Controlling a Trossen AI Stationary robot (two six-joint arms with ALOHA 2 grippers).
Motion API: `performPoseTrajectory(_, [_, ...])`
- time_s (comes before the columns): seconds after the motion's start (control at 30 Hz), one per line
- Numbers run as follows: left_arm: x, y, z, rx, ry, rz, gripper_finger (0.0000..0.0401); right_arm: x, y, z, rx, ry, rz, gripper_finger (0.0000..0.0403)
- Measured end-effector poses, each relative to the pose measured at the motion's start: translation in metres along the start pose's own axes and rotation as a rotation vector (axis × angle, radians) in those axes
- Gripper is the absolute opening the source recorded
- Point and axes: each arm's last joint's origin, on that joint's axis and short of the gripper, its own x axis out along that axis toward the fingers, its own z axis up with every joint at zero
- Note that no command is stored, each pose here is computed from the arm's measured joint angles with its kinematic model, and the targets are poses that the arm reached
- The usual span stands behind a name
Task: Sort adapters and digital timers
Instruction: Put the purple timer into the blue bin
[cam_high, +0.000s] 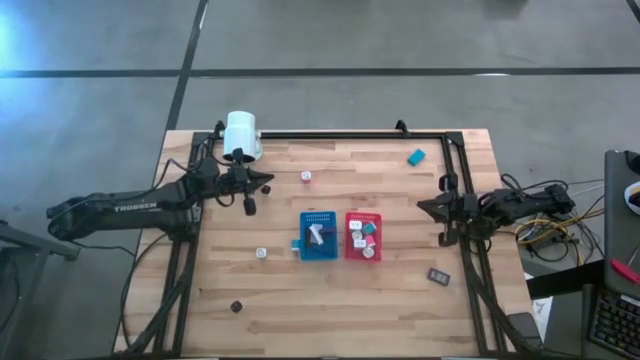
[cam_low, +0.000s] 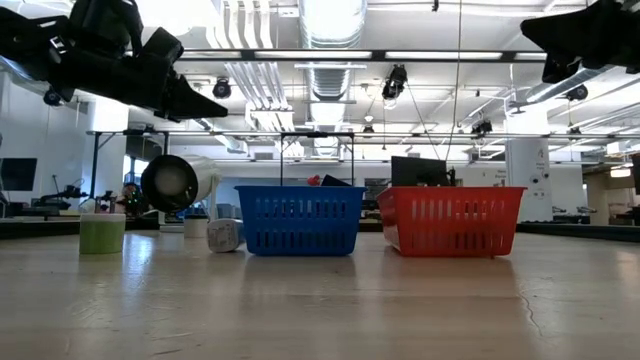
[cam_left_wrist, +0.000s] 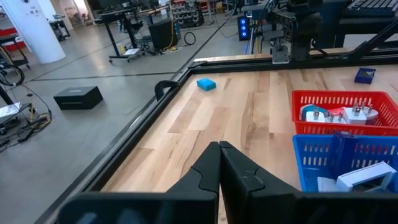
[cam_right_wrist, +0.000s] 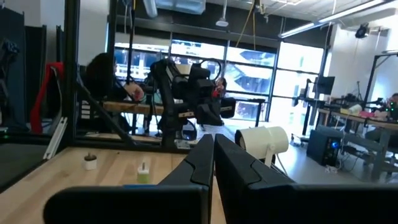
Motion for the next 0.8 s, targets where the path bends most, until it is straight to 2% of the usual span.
performPoseTrajectory(0.33, [0.0,0.0,0.0,0.008,0.0,0.0,0.0007,0.0,0.001,-0.007,-0.024,0.078,0.003,0.0008])
performPoseTrajectory(0.53, [0.0,0.0,0.0,0.018,0.0,0.0,0.0007,-0.001,-0.001,-0.016,-0.036,0.154,-0.078,0.0008])
performPoseTrajectory(0.8, [0.0,0.0,0.0,0.02,0.0,0.001,0.0007,0.0,-0.003,-0.019,-0.034,0.168,-0.114,0.0008])
